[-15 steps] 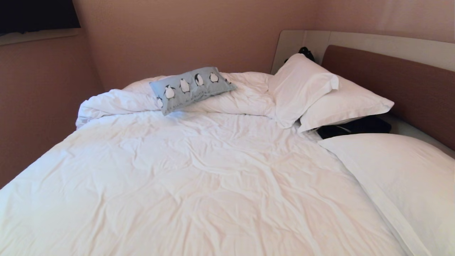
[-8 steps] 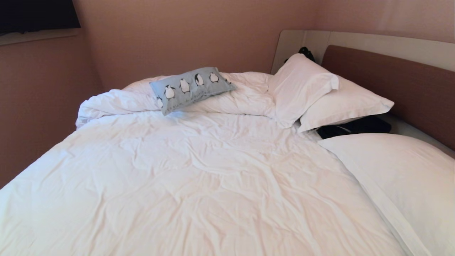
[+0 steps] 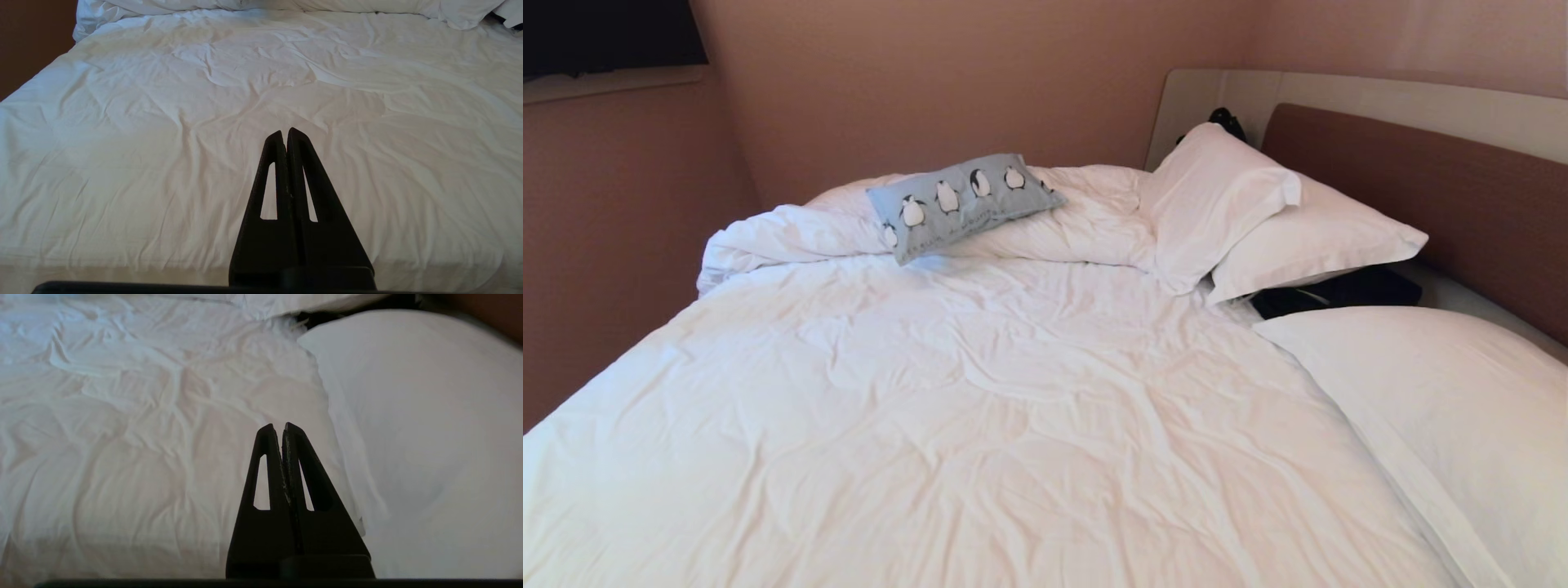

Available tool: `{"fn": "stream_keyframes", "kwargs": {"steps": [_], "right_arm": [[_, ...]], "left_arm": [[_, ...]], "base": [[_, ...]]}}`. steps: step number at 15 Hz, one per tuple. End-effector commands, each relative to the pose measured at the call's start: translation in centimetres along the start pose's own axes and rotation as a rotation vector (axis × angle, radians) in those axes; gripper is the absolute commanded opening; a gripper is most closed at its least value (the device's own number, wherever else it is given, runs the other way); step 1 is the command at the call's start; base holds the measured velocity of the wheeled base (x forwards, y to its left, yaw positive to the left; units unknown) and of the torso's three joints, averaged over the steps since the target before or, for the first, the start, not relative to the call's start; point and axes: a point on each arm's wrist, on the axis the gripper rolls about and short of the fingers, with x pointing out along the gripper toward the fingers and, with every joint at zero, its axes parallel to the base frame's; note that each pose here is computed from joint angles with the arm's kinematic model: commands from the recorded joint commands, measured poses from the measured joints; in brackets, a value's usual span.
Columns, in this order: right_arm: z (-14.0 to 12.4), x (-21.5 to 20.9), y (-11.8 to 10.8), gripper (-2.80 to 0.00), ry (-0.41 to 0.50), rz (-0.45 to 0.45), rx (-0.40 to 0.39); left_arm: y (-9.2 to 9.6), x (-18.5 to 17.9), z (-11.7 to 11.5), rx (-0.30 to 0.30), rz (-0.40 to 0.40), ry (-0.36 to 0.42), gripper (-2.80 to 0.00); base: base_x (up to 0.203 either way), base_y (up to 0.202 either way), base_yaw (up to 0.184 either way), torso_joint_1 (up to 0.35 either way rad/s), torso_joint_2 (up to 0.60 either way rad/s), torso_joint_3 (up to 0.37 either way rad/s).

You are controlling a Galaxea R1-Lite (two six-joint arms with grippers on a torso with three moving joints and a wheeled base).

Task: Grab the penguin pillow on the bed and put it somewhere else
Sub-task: Pick up the pillow

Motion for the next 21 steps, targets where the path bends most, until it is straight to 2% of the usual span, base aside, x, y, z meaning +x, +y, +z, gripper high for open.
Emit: {"fn": "stream_keyframes", "kwargs": {"steps": [1, 4, 6, 9, 12, 14, 18, 21], "right_arm": [[1.6, -0.6, -0.1, -2.8, -0.059, -0.003, -0.018], [4.2, -1.3, -0.3, -2.8, -0.127, -0.01, -0.036], [6.0, -0.8, -0.4, -2.8, -0.102, -0.01, -0.039], [9.5, 1.5, -0.8, -2.8, -0.011, -0.017, -0.037], [12.8, 6.4, -1.1, -2.8, 0.096, -0.052, -0.027], [14.0, 10.7, -1.4, -2.8, 0.134, -0.079, -0.025], [15.2, 18.3, -1.8, -2.8, 0.184, -0.11, -0.034], [15.7, 23.8, -3.1, -2.8, 0.232, -0.169, -0.056]], "left_arm": [[0.0, 0.0, 0.0, 0.001, 0.001, 0.0, -2.8], [0.0, 0.0, 0.0, 0.001, 0.001, 0.001, -2.8], [0.0, 0.0, 0.0, 0.001, 0.001, 0.002, -2.8], [0.0, 0.0, 0.0, -0.001, 0.001, 0.0, -2.8], [0.0, 0.0, 0.0, -0.001, 0.001, 0.0, -2.8], [0.0, 0.0, 0.0, 0.001, 0.001, 0.001, -2.8], [0.0, 0.0, 0.0, 0.0, 0.001, 0.0, -2.8], [0.0, 0.0, 0.0, 0.001, 0.001, 0.001, -2.8]], "base": [[0.0, 0.0, 0.0, 0.0, 0.0, 0.0], [0.0, 0.0, 0.0, 0.0, 0.0, 0.0], [0.0, 0.0, 0.0, 0.0, 0.0, 0.0], [0.0, 0.0, 0.0, 0.0, 0.0, 0.0], [0.0, 0.0, 0.0, 0.0, 0.0, 0.0], [0.0, 0.0, 0.0, 0.0, 0.0, 0.0], [0.0, 0.0, 0.0, 0.0, 0.0, 0.0], [0.0, 0.0, 0.0, 0.0, 0.0, 0.0]]}}
